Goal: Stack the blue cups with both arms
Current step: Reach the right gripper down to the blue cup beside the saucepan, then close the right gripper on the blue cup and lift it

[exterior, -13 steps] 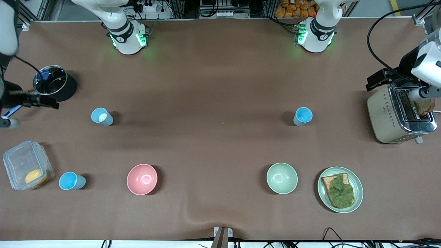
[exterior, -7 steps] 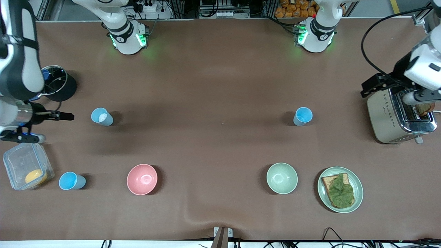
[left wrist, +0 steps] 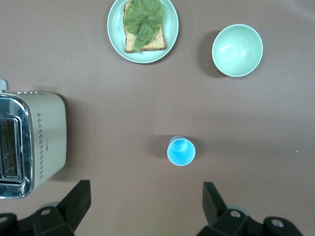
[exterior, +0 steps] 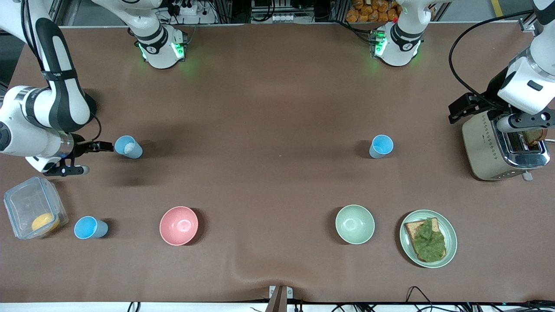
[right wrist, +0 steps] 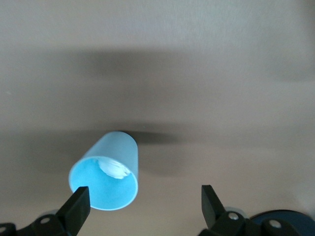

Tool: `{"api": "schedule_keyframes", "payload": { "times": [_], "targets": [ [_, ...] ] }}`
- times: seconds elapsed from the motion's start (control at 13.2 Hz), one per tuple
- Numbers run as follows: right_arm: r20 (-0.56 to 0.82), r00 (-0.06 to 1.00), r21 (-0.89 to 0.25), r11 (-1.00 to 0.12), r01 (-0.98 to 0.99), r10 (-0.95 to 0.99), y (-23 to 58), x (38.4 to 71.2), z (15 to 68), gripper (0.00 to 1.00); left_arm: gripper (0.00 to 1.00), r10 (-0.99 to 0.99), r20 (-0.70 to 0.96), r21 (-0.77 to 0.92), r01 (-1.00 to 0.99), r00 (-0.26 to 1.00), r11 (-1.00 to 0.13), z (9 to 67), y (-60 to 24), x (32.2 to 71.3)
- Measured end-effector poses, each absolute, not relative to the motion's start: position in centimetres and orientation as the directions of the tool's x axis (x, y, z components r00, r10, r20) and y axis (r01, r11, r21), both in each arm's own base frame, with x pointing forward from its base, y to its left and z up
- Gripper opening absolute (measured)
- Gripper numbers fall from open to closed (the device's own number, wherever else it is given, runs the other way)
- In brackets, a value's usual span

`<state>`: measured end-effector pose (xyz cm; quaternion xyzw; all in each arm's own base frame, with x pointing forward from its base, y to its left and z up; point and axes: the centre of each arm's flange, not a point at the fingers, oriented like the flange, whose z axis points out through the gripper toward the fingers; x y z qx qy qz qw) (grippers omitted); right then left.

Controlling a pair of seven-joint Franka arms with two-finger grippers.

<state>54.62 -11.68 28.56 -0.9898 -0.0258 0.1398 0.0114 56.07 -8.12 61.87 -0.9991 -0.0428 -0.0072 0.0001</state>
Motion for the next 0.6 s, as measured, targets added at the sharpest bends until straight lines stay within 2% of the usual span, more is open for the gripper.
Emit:
{"api": "schedule_keyframes", "payload": {
  "times": [0.6],
  "targets": [
    [-0.359, 0.931, -0.061, -0.997, 0.045, 0.064, -11.2, 52.7, 24.1, 1.00, 1.00, 0.064, 0.072, -0.066, 0.069, 0.995, -0.995, 61.5, -8.1, 57.2]
  ]
}}
